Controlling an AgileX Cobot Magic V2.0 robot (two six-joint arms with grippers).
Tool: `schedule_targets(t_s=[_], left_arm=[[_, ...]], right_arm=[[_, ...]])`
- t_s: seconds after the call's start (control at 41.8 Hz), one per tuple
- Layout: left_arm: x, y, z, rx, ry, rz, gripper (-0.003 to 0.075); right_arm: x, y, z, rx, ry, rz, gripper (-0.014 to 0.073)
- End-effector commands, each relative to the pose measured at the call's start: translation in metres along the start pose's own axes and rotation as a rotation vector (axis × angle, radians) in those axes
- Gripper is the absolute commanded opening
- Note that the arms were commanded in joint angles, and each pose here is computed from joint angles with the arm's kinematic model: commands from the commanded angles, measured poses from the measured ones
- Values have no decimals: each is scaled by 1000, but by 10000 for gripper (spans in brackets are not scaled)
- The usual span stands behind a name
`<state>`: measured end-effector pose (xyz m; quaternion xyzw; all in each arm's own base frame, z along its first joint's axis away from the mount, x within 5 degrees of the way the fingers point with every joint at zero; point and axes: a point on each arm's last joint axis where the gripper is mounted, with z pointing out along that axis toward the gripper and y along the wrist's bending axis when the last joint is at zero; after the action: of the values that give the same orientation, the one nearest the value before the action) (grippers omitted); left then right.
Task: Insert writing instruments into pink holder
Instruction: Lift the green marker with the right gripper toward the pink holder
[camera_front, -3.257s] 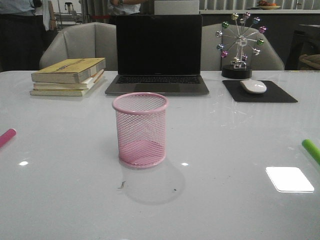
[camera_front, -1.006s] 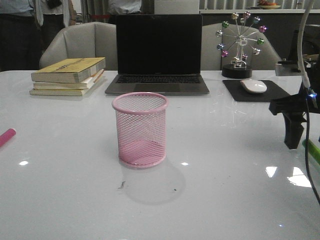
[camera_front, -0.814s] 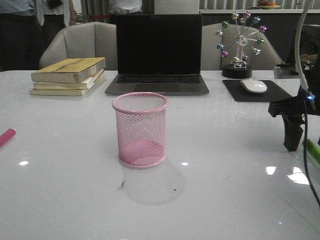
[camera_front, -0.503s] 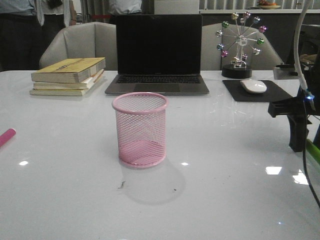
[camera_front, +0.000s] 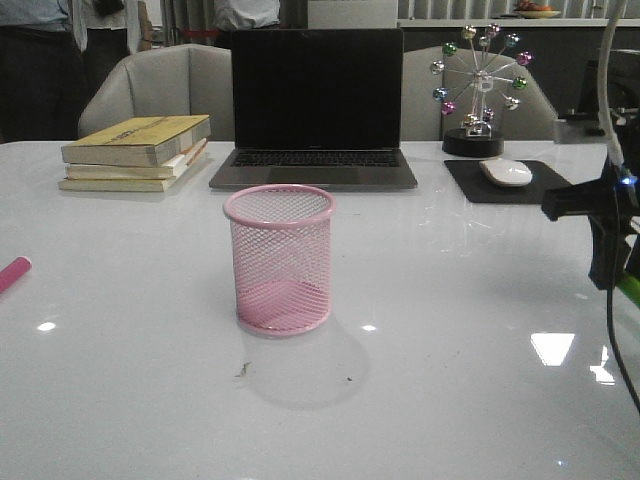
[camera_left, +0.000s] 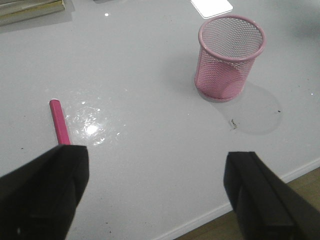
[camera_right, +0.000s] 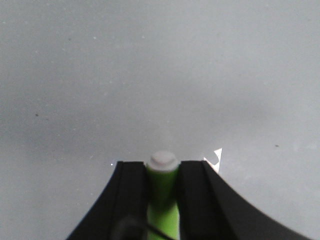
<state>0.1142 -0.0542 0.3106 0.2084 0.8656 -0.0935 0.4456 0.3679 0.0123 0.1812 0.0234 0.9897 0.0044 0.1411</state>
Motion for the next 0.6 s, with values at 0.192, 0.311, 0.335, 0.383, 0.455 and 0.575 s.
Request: schedule_targets(t_s=[0.192,0.311,0.335,0.383,0.455,0.575], left_arm=[[-15,-1,-5,9,-100,-5,601],[-15,-1,-5,9,-100,-5,601],[-15,-1,-5,9,-100,-5,601],[-15,-1,-5,9,-100,-5,601],[-15,-1,-5,9,-100,-5,601],[-15,-1,-5,9,-100,-5,601]], right_arm=[[29,17,-93,-62,-471,-77,109],[52,35,-124,-130,-658,-132,109],[56,40,-128,-149,-698,-148,109],[63,48,-141,-183,-774,-172,109],[72,61,-156,-244,-885,-211,109],[81,86,-173,-354,-1040,-271,109]])
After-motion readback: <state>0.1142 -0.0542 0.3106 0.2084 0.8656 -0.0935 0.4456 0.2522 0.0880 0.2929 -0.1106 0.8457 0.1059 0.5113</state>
